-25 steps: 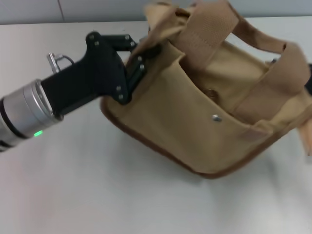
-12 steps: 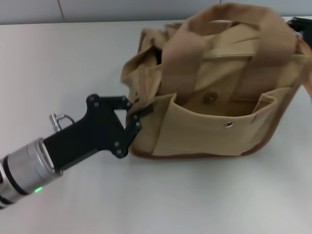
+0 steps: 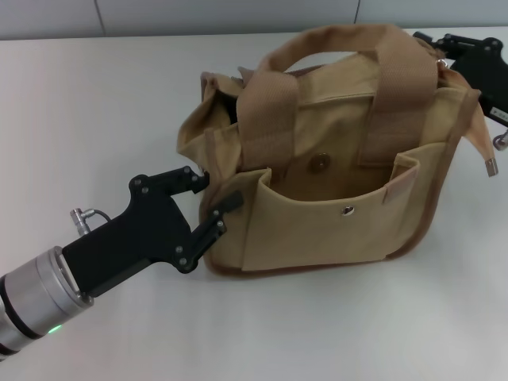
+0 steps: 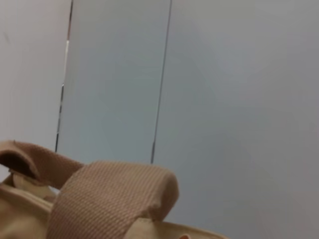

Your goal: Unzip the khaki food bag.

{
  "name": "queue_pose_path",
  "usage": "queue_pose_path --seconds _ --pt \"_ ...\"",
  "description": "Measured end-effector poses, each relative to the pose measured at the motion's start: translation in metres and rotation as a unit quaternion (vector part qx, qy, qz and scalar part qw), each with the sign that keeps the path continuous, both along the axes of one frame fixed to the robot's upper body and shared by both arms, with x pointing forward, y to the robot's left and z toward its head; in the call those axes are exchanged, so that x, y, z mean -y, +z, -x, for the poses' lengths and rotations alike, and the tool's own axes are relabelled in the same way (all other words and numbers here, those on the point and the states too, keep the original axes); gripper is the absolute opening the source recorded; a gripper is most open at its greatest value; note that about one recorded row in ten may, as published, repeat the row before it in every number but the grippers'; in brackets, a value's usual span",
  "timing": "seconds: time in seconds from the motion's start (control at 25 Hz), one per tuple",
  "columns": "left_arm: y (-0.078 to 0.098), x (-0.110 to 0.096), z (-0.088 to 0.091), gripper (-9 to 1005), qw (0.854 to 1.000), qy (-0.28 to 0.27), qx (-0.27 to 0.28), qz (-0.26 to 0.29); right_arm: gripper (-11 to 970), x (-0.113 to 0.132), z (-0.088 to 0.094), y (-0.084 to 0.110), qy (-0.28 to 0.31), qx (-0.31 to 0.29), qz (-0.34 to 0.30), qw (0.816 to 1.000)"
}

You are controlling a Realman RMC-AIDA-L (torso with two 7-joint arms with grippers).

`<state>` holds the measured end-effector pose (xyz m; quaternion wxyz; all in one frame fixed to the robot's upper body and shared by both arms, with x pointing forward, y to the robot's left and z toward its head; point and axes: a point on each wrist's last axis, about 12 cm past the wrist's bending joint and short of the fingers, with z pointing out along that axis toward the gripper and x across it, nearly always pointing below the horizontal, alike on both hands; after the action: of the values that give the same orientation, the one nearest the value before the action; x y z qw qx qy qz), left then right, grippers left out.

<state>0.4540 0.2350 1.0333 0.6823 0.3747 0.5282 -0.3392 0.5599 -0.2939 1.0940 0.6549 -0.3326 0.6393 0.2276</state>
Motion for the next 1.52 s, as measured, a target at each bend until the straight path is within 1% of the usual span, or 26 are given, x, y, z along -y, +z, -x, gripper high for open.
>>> queue_pose_path --seconds 0.2,0.24,0.28,0.36,0.4,0.44,0.48,0.6,0.64,0.68,0.72,0.76,0.8,0.84,0.88,1.0,1.04,1.08,1.12,1.16,1.2,1.24,1.28,1.36,1.44,1.52 --pt "0.002 -0.002 -0.001 217 1.000 0.001 0.007 0.003 218 0.012 0.010 0.002 -0.029 0.022 -0.038 0.999" --pt "0.004 -0.007 0.002 260 1.000 0.009 0.014 0.012 242 0.019 0.017 0.002 -0.048 0.036 -0.064 0.996" --pt "0.004 -0.007 0.002 302 1.000 0.009 0.014 0.012 265 0.019 0.017 0.002 -0.048 0.036 -0.064 0.996" --pt "0.007 -0.013 0.005 387 0.999 0.019 0.025 0.022 311 0.028 0.025 0.003 -0.072 0.053 -0.095 0.991" --pt "0.009 -0.015 0.007 430 0.999 0.022 0.031 0.029 335 0.033 0.029 0.004 -0.087 0.063 -0.112 0.988" --pt "0.013 -0.021 0.011 468 0.997 0.028 0.046 0.046 358 0.044 0.038 0.004 -0.118 0.081 -0.153 0.978" --pt "0.013 -0.021 0.011 507 0.997 0.028 0.046 0.046 405 0.044 0.038 0.004 -0.118 0.081 -0.153 0.978" --pt "0.019 -0.028 0.019 623 0.995 0.030 0.063 0.074 548 0.055 0.054 0.003 -0.143 0.104 -0.209 0.962" --pt "0.021 -0.030 0.021 661 0.994 0.028 0.065 0.082 595 0.057 0.065 0.003 -0.135 0.107 -0.236 0.956" --pt "0.023 -0.032 0.022 700 0.994 0.024 0.064 0.089 649 0.057 0.065 0.003 -0.135 0.107 -0.236 0.956" --pt "0.024 -0.034 0.023 739 0.993 0.018 0.060 0.096 702 0.057 0.070 0.002 -0.127 0.105 -0.245 0.955" --pt "0.026 -0.036 0.024 778 0.993 0.010 0.053 0.103 756 0.057 0.080 0.002 -0.101 0.093 -0.256 0.957" --pt "0.026 -0.036 0.024 817 0.993 0.010 0.053 0.103 756 0.057 0.080 0.002 -0.101 0.093 -0.256 0.957" --pt "0.027 -0.037 0.025 856 0.993 -0.001 0.045 0.105 756 0.054 0.089 0.001 -0.057 0.078 -0.251 0.963" --pt "0.027 -0.037 0.025 856 0.993 -0.001 0.045 0.105 757 0.054 0.089 0.001 -0.057 0.078 -0.251 0.963" --pt "0.029 -0.035 0.024 856 0.994 -0.043 0.029 0.093 757 0.048 0.103 0.001 0.032 0.050 -0.221 0.973" --pt "0.030 -0.034 0.023 856 0.994 -0.078 0.012 0.078 757 0.044 0.112 0.000 0.100 0.023 -0.190 0.976" --pt "0.030 -0.034 0.023 856 0.994 -0.078 0.012 0.078 757 0.044 0.112 0.000 0.100 0.023 -0.190 0.976" --pt "0.030 -0.033 0.022 856 0.993 -0.095 0.003 0.069 757 0.042 0.120 -0.002 0.154 -0.006 -0.157 0.975" --pt "0.030 -0.033 0.021 857 0.992 -0.110 -0.004 0.060 757 0.042 0.120 -0.002 0.154 -0.006 -0.157 0.975" --pt "0.030 -0.032 0.020 857 0.990 -0.128 -0.015 0.050 757 0.040 0.123 -0.003 0.179 -0.022 -0.139 0.974" --pt "0.030 -0.031 0.018 857 0.987 -0.156 -0.035 0.034 757 0.037 0.128 -0.007 0.224 -0.057 -0.101 0.968" --pt "0.030 -0.031 0.018 857 0.987 -0.156 -0.035 0.034 757 0.037 0.128 -0.007 0.224 -0.057 -0.101 0.968" --pt "0.029 -0.029 0.016 857 0.982 -0.180 -0.059 0.016 757 0.033 0.128 -0.011 0.253 -0.085 -0.080 0.960" --pt "0.026 -0.026 0.012 857 0.978 -0.192 -0.080 -0.006 757 0.025 0.124 -0.014 0.278 -0.111 -0.065 0.952" --pt "0.025 -0.025 0.010 857 0.978 -0.191 -0.083 -0.011 757 0.022 0.121 -0.015 0.280 -0.118 -0.061 0.951"
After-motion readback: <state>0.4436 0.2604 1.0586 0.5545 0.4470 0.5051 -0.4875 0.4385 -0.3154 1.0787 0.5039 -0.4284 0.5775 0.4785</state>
